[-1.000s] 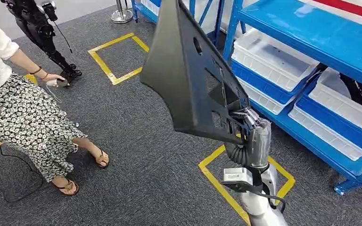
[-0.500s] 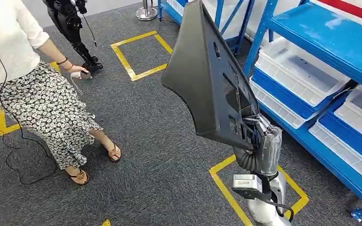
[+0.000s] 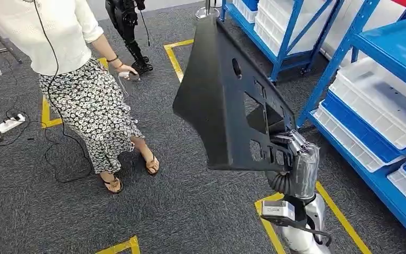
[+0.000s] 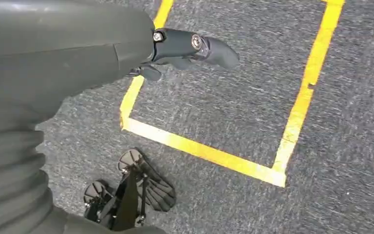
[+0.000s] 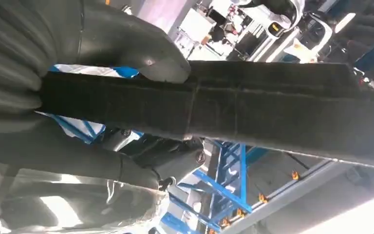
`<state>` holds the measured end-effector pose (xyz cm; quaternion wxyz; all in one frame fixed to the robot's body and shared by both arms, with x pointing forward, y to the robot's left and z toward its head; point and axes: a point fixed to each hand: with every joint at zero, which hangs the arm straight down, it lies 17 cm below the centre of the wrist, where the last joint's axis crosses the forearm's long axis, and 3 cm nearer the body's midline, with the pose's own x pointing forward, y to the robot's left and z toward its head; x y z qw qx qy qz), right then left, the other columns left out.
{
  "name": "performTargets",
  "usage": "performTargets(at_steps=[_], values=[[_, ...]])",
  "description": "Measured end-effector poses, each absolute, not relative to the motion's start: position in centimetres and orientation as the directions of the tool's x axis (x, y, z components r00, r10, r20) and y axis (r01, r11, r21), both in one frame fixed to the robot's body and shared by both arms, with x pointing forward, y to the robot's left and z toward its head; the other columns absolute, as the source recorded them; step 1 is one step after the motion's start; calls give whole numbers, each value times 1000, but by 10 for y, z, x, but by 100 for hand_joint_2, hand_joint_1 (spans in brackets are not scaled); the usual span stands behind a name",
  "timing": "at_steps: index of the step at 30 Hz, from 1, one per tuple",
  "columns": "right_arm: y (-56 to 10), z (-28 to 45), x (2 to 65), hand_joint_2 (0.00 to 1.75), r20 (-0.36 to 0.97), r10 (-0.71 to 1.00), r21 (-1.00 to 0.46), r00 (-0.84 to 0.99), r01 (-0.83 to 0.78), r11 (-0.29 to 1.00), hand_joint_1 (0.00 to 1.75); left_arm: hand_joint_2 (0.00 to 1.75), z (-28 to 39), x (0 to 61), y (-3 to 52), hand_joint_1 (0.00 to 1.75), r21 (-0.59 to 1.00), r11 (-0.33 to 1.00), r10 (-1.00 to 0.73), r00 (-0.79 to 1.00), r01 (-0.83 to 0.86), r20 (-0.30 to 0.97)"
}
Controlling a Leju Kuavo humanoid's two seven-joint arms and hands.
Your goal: Take the parts from the cabinet and place them on the table.
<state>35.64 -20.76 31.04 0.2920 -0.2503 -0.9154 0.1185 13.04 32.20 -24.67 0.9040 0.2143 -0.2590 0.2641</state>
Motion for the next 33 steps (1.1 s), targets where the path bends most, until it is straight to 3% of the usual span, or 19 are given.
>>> performTargets(at_steps=[33], values=[[-197, 301, 360, 175, 505, 546, -381, -668, 396, 836, 175, 175, -247, 130, 327, 0, 269, 766, 359, 735, -584, 575]])
